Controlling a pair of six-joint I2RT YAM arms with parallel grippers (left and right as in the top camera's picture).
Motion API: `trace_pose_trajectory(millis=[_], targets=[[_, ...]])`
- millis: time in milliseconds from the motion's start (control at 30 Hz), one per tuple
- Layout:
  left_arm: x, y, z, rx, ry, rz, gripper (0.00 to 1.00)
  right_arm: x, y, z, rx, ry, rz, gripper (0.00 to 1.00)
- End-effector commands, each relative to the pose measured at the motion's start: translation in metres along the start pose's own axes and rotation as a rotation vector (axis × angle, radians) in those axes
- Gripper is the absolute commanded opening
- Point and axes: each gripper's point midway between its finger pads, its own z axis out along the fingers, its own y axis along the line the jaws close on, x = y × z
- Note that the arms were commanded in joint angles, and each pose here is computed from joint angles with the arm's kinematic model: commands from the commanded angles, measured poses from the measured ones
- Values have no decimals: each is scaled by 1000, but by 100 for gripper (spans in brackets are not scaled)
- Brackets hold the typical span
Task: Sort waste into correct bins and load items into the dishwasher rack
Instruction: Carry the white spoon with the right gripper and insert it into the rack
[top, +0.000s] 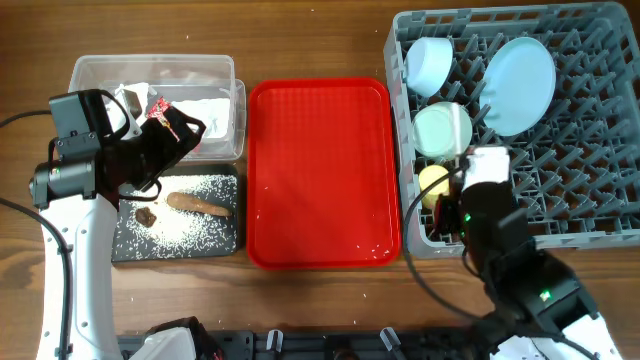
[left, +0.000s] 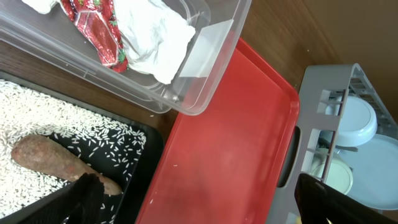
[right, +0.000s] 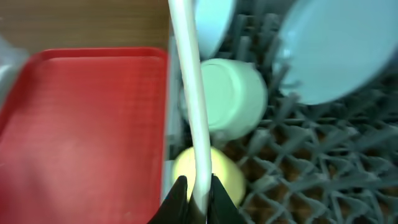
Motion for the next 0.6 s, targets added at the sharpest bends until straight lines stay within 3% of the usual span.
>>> trace_pose_trajectory(millis=[0, 367, 567], targets=[[-1, 3, 1, -6, -1, -12, 100, -3, -23, 15, 55, 42, -6, 4], [-1, 3, 1, -6, -1, -12, 100, 11, -82, 121, 144, 200, -15, 4], [-1, 3, 1, -6, 0, -12, 100, 15, -96, 146, 164, 210, -35, 5]])
